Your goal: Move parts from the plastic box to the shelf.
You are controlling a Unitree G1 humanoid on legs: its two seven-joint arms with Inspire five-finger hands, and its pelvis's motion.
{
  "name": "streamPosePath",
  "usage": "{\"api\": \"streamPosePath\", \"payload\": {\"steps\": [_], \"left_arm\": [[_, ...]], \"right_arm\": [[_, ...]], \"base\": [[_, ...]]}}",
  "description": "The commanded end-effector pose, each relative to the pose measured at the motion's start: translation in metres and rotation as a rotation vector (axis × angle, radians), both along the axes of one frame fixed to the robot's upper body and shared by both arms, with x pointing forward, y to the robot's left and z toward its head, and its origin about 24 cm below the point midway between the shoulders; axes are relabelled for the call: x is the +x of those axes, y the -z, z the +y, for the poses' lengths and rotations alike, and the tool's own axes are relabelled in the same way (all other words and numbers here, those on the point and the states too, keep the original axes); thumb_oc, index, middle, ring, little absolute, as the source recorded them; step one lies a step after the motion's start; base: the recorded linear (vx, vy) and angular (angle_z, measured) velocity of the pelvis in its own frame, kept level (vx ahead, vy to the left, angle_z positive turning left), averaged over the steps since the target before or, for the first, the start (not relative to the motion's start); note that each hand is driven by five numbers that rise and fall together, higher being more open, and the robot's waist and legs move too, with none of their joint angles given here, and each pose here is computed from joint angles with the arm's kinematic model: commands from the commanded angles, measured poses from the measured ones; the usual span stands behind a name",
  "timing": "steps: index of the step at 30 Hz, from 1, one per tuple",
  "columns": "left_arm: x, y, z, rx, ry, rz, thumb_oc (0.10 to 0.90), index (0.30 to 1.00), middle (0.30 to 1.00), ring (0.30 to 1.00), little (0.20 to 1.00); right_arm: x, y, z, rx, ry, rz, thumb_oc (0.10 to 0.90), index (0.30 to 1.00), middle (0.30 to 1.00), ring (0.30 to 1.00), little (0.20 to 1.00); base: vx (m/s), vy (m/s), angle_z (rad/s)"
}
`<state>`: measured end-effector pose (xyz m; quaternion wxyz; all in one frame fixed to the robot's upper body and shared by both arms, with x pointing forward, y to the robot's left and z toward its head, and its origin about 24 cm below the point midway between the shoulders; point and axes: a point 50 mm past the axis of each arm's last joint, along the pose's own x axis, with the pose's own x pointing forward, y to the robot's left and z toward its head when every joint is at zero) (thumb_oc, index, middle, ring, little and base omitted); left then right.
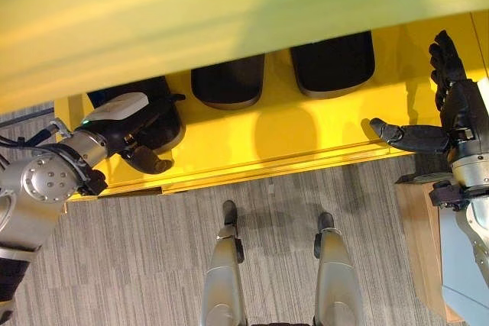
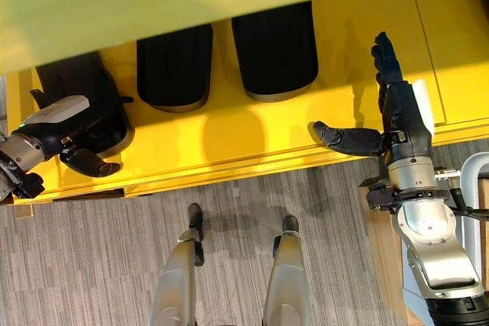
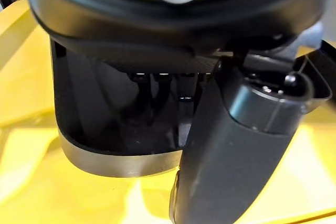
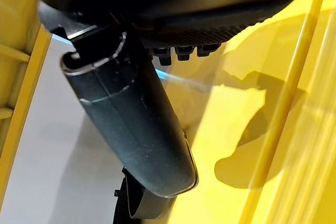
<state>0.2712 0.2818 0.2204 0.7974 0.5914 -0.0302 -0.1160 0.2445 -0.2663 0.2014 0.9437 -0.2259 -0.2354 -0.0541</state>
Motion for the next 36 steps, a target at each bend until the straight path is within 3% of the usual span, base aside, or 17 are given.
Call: {"api": "streamPosePath", "payload": {"steps": [1,8,16,25,36], "left_arm": [[-0.003,0.025,0.008,-0.049,-0.018,0.136,0.900,1.000,1.000,1.000,1.000],[-0.006,0.012,0.047,0.147,-0.248,-0.063,0.900,1.000,1.000,1.000,1.000],[-0.016,0.006,0.083,0.519,-0.515,-0.349,0.900,1.000,1.000,1.000,1.000],[-0.011,0.018,0.071,0.692,-0.515,-0.516,0.900,1.000,1.000,1.000,1.000],[0.001,0.005,0.042,0.645,-0.369,-0.564,0.900,1.000,1.000,1.000,1.000]], "right_arm": [[-0.016,-0.058,0.005,-0.031,-0.042,-0.303,0.900,1.000,1.000,1.000,1.000],[-0.018,-0.062,0.001,-0.037,-0.048,-0.302,0.900,1.000,1.000,1.000,1.000],[-0.017,-0.054,0.004,-0.009,-0.039,-0.303,0.900,1.000,1.000,1.000,1.000],[-0.010,-0.045,0.014,0.033,-0.034,-0.293,0.900,1.000,1.000,1.000,1.000],[-0.008,-0.039,0.016,0.046,-0.030,-0.284,0.900,1.000,1.000,1.000,1.000]], "base": [[0.01,0.046,0.00],[0.01,0.014,-0.01],[0.01,-0.023,0.00],[0.02,-0.038,0.00],[0.00,-0.003,0.00]]}}
